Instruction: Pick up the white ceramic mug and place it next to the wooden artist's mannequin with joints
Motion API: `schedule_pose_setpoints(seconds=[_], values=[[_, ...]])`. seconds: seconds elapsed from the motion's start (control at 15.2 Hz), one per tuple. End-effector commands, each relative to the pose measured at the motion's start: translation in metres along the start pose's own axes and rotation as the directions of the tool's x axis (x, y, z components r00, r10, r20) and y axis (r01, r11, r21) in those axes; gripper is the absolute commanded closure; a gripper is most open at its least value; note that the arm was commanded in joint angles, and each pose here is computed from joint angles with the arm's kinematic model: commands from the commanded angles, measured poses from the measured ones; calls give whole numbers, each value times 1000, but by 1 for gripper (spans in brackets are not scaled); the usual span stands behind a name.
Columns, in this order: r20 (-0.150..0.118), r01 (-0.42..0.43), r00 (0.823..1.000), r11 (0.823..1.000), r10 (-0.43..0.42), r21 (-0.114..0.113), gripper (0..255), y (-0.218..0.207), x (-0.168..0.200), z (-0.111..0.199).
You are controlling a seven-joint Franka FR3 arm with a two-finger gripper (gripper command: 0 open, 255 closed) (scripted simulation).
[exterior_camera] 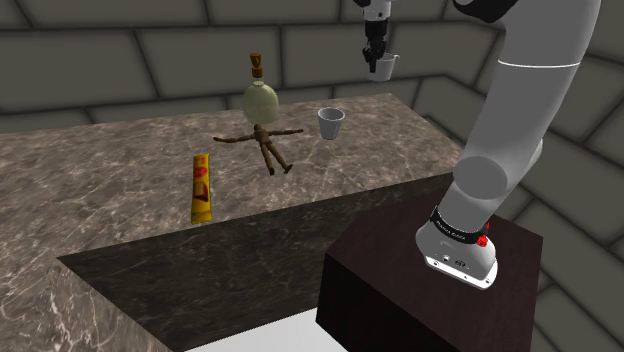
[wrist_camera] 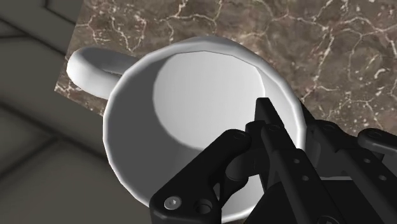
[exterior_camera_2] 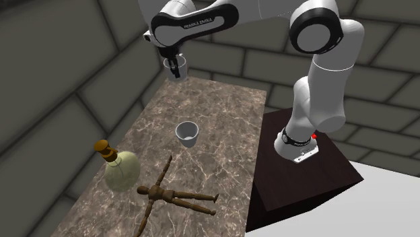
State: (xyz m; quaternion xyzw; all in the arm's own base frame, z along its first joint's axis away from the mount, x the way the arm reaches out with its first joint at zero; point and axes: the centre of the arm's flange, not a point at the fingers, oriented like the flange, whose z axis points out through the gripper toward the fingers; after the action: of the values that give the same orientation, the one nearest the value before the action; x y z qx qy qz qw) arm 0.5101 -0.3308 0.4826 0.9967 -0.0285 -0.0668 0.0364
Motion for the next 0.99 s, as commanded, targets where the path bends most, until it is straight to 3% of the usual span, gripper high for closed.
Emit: schedule_pose_setpoints(seconds=[0.0,0.92], values=[[0,0,1000,1000,0,0,255,-20,-7,-3],[0,0,1000,1000,0,0,255,-199,-52,-12]])
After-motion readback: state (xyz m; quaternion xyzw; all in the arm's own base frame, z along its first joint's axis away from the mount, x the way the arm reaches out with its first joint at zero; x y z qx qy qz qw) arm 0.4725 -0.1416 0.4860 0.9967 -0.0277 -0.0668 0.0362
